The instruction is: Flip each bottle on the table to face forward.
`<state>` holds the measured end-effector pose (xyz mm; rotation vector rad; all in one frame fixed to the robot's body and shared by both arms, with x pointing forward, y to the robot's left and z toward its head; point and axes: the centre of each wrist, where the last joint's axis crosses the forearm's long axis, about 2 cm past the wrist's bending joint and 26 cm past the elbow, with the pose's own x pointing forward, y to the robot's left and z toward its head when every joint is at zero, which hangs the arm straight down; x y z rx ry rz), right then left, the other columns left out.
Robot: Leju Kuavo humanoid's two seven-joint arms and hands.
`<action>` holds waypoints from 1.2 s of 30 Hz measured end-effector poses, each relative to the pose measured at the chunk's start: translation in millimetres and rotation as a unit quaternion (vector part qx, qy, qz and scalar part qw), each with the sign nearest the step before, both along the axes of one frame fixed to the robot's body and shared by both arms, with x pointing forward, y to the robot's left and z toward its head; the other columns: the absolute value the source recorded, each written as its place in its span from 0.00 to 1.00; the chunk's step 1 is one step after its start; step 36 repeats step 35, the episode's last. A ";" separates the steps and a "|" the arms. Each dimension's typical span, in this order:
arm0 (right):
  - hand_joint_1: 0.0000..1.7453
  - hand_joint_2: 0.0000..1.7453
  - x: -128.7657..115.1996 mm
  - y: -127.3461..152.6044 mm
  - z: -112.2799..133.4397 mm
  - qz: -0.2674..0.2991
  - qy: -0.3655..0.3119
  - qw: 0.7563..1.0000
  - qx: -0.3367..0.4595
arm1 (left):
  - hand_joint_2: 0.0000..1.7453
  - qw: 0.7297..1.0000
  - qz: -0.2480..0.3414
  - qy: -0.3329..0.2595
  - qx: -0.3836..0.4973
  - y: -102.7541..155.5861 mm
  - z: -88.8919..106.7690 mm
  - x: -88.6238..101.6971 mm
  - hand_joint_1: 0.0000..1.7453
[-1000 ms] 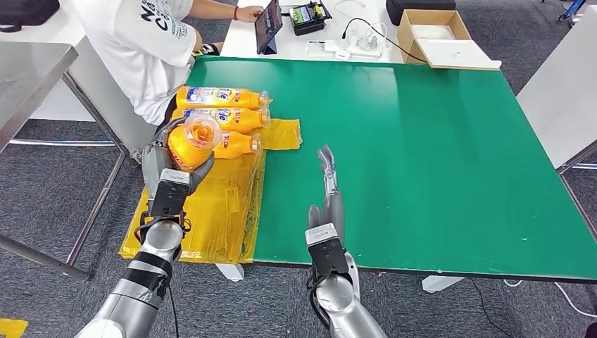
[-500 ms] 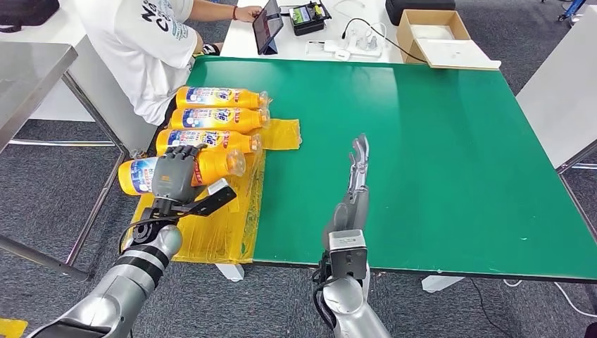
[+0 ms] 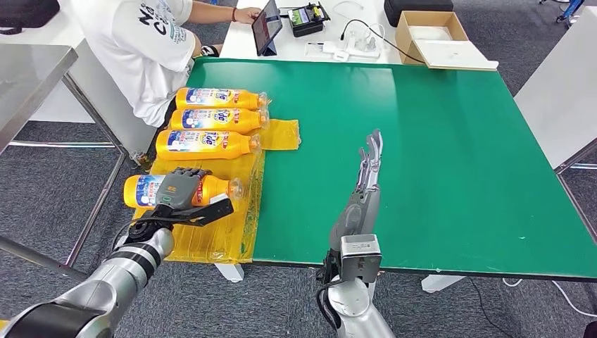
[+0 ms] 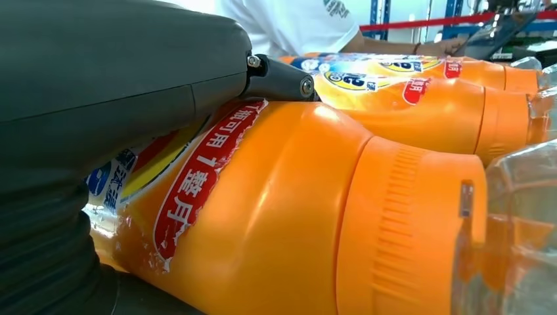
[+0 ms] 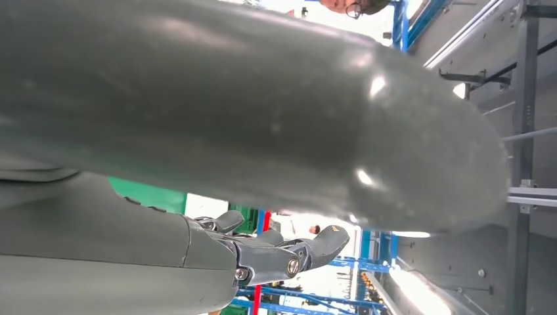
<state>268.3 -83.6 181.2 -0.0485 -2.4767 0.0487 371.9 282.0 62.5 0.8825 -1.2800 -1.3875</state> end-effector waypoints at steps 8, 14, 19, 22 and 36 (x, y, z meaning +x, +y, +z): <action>0.00 0.00 -0.2 1.1 -1.7 0.010 0.006 1.000 -0.004 | 1.00 0.999 -0.002 0.033 -0.038 4.9 1.4 3.2 0.61; 0.00 0.00 -0.4 2.4 -3.8 0.020 0.014 1.000 -0.009 | 0.00 0.996 0.000 0.065 -0.058 7.0 1.7 4.7 0.00; 0.00 0.00 0.0 4.3 -8.7 0.033 0.025 0.999 -0.019 | 0.00 0.991 -0.007 0.105 -0.081 9.0 1.5 5.7 0.00; 0.00 0.00 1.6 5.3 -12.1 0.041 0.031 0.998 -0.027 | 0.00 0.987 -0.014 0.125 -0.097 9.8 1.9 6.7 0.00; 0.00 0.00 5.6 7.9 -25.4 0.062 0.055 0.995 -0.050 | 0.00 0.970 -0.019 0.143 -0.197 16.5 -5.2 0.7 0.00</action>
